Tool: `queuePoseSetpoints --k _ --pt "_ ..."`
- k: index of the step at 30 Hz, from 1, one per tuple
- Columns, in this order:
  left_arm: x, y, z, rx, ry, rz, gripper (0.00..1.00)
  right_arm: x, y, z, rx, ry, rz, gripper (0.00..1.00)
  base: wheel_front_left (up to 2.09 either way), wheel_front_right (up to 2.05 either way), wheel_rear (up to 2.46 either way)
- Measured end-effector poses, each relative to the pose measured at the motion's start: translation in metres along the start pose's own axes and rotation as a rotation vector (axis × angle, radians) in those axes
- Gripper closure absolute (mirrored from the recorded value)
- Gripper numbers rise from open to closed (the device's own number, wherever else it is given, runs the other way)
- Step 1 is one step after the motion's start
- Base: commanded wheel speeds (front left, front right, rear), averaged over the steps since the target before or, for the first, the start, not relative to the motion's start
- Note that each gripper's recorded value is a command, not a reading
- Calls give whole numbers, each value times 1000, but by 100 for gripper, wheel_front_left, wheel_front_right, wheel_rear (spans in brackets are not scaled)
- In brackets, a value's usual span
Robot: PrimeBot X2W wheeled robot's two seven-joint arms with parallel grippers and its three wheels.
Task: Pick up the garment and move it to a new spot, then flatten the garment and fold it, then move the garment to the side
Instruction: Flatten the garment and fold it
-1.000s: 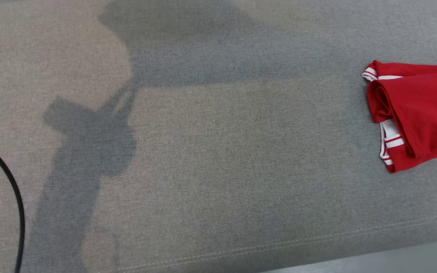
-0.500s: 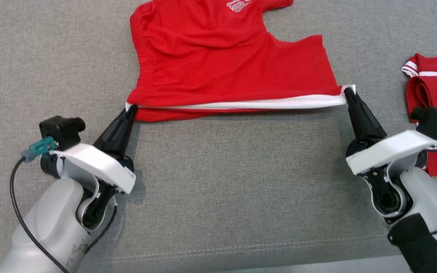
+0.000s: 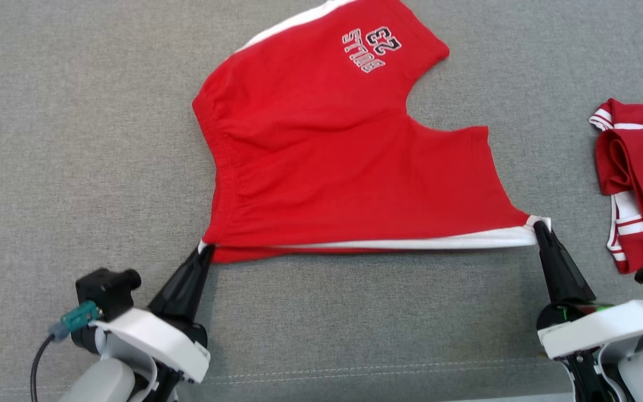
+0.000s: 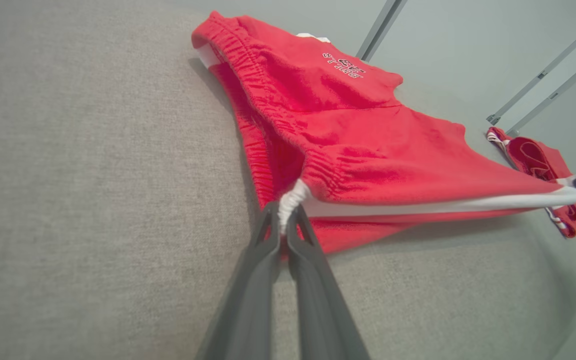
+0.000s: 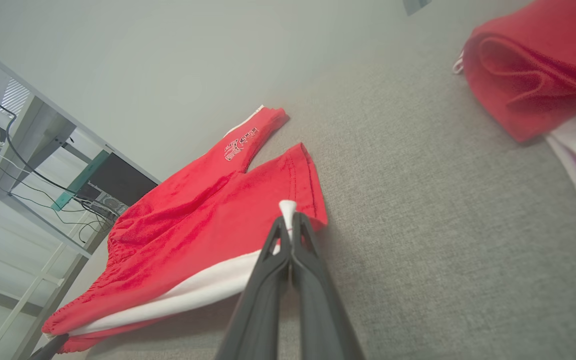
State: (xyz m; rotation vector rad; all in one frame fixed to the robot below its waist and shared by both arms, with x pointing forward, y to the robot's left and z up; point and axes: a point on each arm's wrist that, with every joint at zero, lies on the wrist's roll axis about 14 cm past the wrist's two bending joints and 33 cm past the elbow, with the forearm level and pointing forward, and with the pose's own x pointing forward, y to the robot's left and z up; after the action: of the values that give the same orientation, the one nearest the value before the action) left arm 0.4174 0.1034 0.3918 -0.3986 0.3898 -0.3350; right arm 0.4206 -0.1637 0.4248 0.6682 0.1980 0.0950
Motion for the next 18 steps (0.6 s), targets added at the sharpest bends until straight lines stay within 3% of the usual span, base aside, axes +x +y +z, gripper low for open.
queuePoseSetpoints --k 5,6,7,8,14,18 --pt "-18 -4 -2 -30 12 28 100 -9 1 -10 5 47 -13 100 0 0 0" --pt "-20 -4 -3 -30 20 29 100 -10 1 -13 5 63 -12 86 0 0 0" --pt "-21 -4 -4 -33 30 32 63 -11 2 -14 1 75 -11 45 0 0 0" --pt "-22 -4 -4 -40 36 37 0 -12 3 -15 2 81 -12 0 0 0 0" --pt "-39 -2 -6 -35 45 66 0 -32 -14 7 -47 33 -77 0 0 0 0" --pt "-55 4 7 -1 -18 125 0 -40 -17 39 -151 -48 -88 0 0 0 0"
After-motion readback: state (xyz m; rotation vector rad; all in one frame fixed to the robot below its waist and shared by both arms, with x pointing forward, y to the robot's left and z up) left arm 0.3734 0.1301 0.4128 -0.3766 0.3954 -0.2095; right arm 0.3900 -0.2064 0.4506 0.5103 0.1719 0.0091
